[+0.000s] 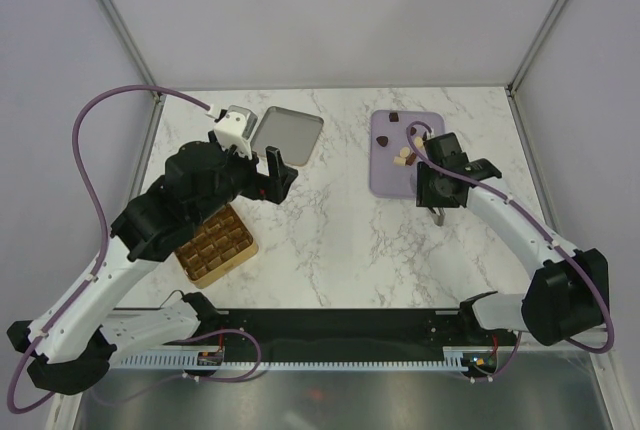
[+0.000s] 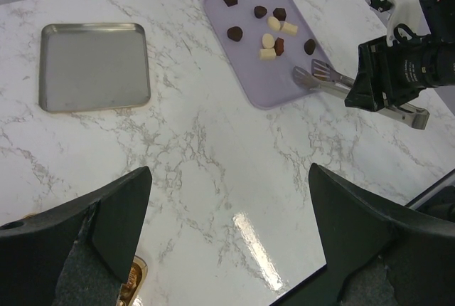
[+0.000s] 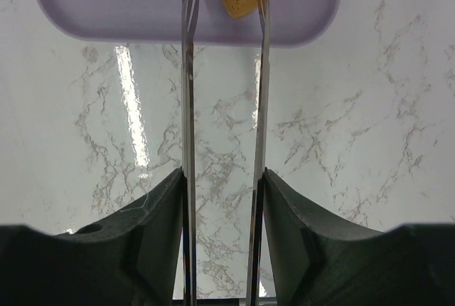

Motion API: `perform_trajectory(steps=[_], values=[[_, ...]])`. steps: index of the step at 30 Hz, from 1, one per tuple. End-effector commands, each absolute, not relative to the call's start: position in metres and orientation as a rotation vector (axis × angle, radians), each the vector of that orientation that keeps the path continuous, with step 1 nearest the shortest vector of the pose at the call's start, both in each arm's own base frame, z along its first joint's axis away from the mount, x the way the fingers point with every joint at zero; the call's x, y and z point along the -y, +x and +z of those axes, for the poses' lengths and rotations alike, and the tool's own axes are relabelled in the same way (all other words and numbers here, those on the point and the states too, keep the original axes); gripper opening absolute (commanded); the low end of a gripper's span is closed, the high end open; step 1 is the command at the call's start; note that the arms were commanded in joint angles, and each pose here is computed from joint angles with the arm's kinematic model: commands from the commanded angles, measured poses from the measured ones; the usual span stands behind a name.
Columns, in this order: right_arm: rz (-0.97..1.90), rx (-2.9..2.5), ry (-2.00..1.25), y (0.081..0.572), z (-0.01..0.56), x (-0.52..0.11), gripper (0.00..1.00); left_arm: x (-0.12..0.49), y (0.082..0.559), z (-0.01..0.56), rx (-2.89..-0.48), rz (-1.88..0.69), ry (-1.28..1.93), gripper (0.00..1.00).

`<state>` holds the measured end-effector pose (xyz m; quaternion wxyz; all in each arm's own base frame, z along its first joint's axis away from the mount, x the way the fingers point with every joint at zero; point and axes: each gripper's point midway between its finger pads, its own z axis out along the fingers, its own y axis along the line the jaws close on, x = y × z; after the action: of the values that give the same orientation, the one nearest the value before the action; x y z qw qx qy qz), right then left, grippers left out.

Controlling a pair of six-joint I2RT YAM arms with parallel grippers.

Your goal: Pack the chocolate

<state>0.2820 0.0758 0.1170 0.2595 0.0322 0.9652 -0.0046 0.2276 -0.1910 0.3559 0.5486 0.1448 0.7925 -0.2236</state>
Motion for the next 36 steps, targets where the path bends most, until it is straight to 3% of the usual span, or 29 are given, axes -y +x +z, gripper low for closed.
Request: perform_trajectory(steps=[1,9,13,36], values=[[0.017,-2.596,0.115,0.277,0.123,-0.075,0.55,0.192,0.226,0.362,-1.844,-0.532,0.384,1.0],[-0.018,-2.609,0.113,0.274,0.118,-0.068,0.56,0.191,0.223,0.361,-1.845,-0.542,0.386,1.0],[-0.018,-2.618,0.109,0.273,0.115,-0.068,0.5,0.19,0.223,0.361,-1.844,-0.542,0.377,1.0],[0.075,-2.589,0.084,0.284,0.125,-0.082,0.38,0.199,0.227,0.368,-1.84,-0.558,0.395,1.0]])
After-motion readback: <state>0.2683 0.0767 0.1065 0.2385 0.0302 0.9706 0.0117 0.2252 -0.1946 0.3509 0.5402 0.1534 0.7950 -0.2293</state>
